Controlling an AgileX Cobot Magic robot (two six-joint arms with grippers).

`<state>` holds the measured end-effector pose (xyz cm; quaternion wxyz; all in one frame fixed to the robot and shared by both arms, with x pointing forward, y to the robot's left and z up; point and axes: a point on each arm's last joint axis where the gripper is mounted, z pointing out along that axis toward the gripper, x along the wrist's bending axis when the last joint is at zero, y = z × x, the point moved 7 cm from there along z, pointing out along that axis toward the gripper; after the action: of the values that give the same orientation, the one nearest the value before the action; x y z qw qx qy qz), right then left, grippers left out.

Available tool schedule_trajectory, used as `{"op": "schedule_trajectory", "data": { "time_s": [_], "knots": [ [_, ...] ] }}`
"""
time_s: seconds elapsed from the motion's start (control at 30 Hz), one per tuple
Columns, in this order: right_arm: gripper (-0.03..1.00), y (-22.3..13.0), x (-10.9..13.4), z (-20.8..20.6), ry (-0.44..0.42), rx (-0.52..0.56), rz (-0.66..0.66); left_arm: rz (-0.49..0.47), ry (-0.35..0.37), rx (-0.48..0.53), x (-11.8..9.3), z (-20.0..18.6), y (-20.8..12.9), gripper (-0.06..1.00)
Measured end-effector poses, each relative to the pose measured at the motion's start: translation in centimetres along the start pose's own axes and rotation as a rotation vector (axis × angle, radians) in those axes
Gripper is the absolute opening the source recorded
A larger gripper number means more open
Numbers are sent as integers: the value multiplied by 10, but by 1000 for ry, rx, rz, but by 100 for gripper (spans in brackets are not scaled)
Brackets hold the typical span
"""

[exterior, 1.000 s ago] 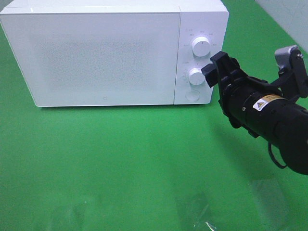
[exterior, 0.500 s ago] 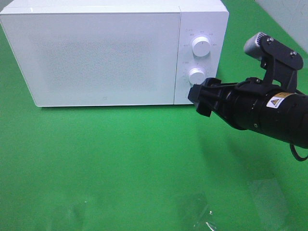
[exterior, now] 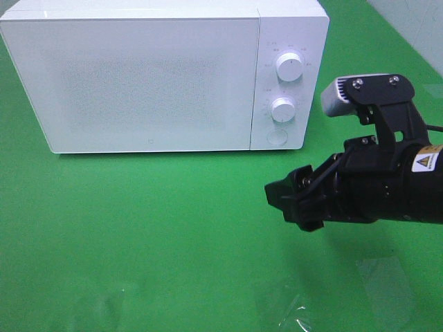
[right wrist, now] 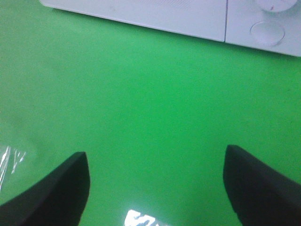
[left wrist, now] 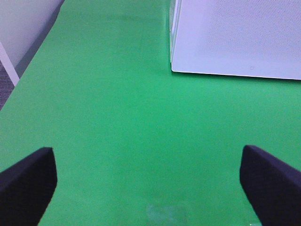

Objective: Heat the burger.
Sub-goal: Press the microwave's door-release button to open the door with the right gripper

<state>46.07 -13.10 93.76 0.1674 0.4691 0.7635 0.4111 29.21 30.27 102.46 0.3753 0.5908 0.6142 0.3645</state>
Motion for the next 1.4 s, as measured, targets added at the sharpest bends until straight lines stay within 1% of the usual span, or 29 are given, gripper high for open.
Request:
{"op": "schedule_trajectory", "data": {
  "time_s": [0.03, 0.07, 0.1, 0.13, 0.17, 0.2, 0.23, 0.27, 0.43, 0.57, 0.63, 0.8, 0.83, 0.87, 0.93, 0.97, 1.0, 1.1, 1.13, 1.17, 1.2, 1.23, 1.3, 1.33, 1.37, 1.4],
  "knots": [
    [75, 0, 0, 0, 0, 0, 0, 0, 0, 0, 0, 0, 0, 98],
    [75, -5, 6, -4, 31, 60, -36, 0, 0, 0, 0, 0, 0, 98],
    [75, -5, 6, -4, 31, 60, -36, 0, 0, 0, 0, 0, 0, 98],
    [75, -5, 10, -9, 54, 96, -73, 0, 0, 0, 0, 0, 0, 98],
    [75, -5, 10, -9, 54, 96, -73, 0, 0, 0, 0, 0, 0, 98],
    [75, -3, 14, -16, 75, 135, -116, 0, 0, 0, 0, 0, 0, 98],
    [75, -3, 14, -16, 75, 135, -116, 0, 0, 0, 0, 0, 0, 98],
    [75, -1, 16, -22, 83, 166, -142, 0, 0, 0, 0, 0, 0, 98],
    [75, 12, 15, -38, 63, 185, -154, 0, 0, 0, 0, 0, 0, 98],
    [75, 11, 14, -43, 56, 195, -154, 0, 0, 0, 0, 0, 0, 98],
    [75, 6, 12, -54, 52, 227, -156, 0, 0, 0, 0, 0, 0, 98],
    [75, 5, 11, -67, 49, 225, -166, 0, 0, 0, 0, 0, 0, 98],
    [75, 6, 11, -76, 48, 209, -156, 0, 0, 0, 0, 0, 0, 98],
    [75, 6, 11, -76, 48, 209, -156, 0, 0, 0, 0, 0, 0, 98],
    [75, 11, 11, -100, 50, 146, -143, 0, 0, 0, 0, 0, 0, 98],
    [75, 11, 11, -100, 50, 146, -143, 0, 0, 0, 0, 0, 0, 98],
    [75, 13, 8, -110, 42, 119, -126, 0, 0, 0, 0, 0, 0, 98],
    [75, 14, 5, -115, 31, 104, -115, 0, 0, 0, 0, 0, 0, 98],
    [75, 16, -4, -125, -6, 76, -76, 0, 0, 0, 0, 0, 0, 98],
    [75, 16, -4, -125, -6, 76, -76, 0, 0, 0, 0, 0, 0, 98],
    [75, 16, -15, -134, -50, 44, -31, 0, 0, 0, 0, 0, 0, 98],
    [75, 16, -15, -134, -50, 44, -31, 0, 0, 0, 0, 0, 0, 98],
    [75, 2, -33, -151, -139, 17, 38, 0, 0, 0, 0, 0, 0, 98],
    [75, 2, -33, -151, -139, 17, 38, 0, 0, 0, 0, 0, 0, 98],
    [75, -6, -39, -159, -175, 6, 65, 0, 0, 0, 0, 0, 0, 98],
    [75, -6, -39, -159, -175, 6, 65, 0, 0, 0, 0, 0, 0, 98]
  ]
}}
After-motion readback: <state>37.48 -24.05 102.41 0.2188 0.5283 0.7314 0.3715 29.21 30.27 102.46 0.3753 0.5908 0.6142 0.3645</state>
